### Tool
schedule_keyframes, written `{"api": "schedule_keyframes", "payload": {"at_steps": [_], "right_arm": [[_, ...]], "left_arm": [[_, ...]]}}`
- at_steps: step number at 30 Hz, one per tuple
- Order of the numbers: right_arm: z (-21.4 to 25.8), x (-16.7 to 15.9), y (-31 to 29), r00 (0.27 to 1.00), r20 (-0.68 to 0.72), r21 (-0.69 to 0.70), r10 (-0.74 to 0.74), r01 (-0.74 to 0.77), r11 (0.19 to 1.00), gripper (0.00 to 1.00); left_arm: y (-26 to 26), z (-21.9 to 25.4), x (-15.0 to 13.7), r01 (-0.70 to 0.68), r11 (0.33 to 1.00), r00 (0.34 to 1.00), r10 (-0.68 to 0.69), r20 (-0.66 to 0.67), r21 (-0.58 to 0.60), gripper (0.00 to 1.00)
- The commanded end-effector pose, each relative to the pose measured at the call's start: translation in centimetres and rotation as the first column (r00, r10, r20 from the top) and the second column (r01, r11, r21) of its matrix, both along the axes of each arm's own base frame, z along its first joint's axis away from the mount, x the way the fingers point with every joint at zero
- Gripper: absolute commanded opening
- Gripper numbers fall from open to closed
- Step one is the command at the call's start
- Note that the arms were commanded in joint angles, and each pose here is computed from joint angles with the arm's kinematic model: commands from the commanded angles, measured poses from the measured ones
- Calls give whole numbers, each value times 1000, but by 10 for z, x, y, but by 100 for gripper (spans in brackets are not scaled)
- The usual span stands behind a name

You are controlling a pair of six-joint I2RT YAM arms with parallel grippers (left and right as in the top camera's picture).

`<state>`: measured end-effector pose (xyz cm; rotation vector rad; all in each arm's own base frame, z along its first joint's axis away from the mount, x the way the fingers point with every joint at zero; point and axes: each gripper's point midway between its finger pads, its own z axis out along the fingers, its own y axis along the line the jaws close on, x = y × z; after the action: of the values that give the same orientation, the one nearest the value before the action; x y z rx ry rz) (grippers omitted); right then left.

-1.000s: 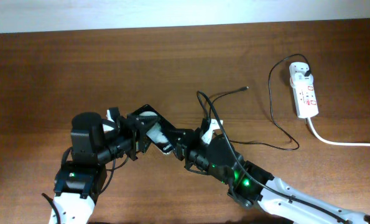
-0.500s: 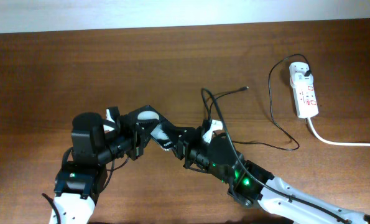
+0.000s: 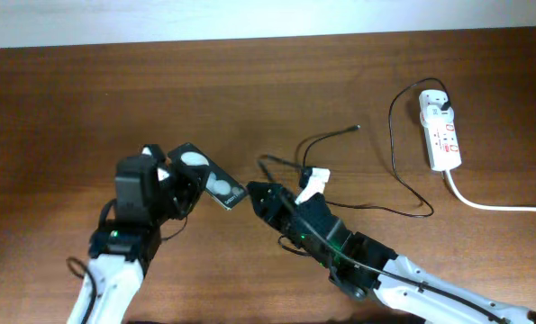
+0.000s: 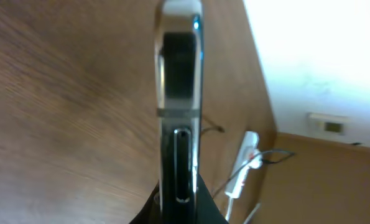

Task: Plug charger to phone and switch on socket
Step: 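Release the phone with the right gripper and reach for the cable end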

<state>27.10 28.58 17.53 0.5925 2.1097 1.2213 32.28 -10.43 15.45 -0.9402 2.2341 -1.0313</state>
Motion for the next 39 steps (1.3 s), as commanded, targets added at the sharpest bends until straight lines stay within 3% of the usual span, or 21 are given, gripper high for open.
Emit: {"api": "schedule_keyframes", "payload": {"at_steps": [1,5,9,15,24,27,31,39], "right_arm": [[-9,23,-33,992,130,-254,2,31,967,50],[-32,36,-77,999,30,-411,-27,37,911,53],[-13,58,-146,986,-81,-581,-148,74,811,53],[-42,107,-202,935,-222,-699,-276,45,714,54],[-123,207,-188,898,-316,-773,-305,-57,632,54],[-145,214,-198,866,-311,-804,-391,-20,594,54],[-151,214,-200,840,-310,-793,-446,30,608,52],[-183,201,-195,796,-400,-769,-455,-21,639,34]], "left_arm": [[-20,-23,11,123,991,992,-124,-27,-44,0],[-46,-49,8,235,956,959,-257,-117,-174,0],[-73,-30,-6,387,862,905,-424,-47,-327,0],[-77,-26,-11,413,838,890,-454,-37,-356,0],[-76,-28,-12,409,842,890,-453,-49,-352,0],[-76,-31,-15,412,842,887,-458,-59,-348,0],[-75,-32,-16,417,842,885,-462,-58,-342,0],[-75,-33,-15,413,846,887,-457,-60,-338,0]]}}
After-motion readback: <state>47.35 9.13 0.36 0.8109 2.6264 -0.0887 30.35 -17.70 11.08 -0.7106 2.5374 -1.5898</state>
